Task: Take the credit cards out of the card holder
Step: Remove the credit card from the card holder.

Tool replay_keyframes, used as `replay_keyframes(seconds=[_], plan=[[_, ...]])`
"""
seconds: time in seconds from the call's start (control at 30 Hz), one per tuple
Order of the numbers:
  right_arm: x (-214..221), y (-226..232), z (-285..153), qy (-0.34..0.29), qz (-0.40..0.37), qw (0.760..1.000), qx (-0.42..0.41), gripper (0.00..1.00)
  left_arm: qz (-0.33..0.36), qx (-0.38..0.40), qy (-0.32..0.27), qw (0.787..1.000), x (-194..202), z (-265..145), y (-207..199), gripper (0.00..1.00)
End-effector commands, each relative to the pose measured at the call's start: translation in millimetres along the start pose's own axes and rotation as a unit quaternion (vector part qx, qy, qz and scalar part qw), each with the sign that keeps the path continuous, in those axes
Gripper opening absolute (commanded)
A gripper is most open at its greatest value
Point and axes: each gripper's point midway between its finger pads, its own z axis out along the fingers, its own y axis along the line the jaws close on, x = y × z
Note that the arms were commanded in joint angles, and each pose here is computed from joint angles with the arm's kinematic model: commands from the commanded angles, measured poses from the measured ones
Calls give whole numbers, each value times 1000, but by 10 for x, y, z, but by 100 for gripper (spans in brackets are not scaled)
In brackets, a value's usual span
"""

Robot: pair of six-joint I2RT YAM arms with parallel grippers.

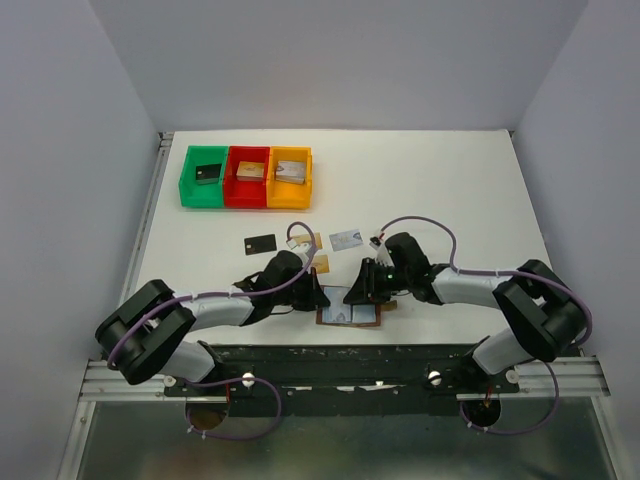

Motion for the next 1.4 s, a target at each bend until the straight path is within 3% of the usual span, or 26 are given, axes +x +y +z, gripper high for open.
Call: replay_keyframes(seconds=[0.0,0.1,0.2,0.3,0.67,1.13,1.37], plan=[[46,19,42,12,-2,1000,-11,39,3,-31,3,1000,80,-53,149,5],[59,-6,59,16,-1,1000,-8,39,5,-23,-6,1000,17,-91,75,12],[67,-45,76,16,1,1000,-2,39,9,-19,-16,1000,-60,-143,4,27],[78,-56,82,17,4,1000,-2,39,13,-15,-22,1000,-111,-183,-47,30],[29,18,48,8,1,1000,-9,39,12,-29,-6,1000,-42,-108,47,16],[60,-8,77,14,5,1000,-12,39,3,-36,15,999,107,-19,155,10],[38,136,41,1,3,999,-52,39,0,-40,21,999,167,4,184,8]])
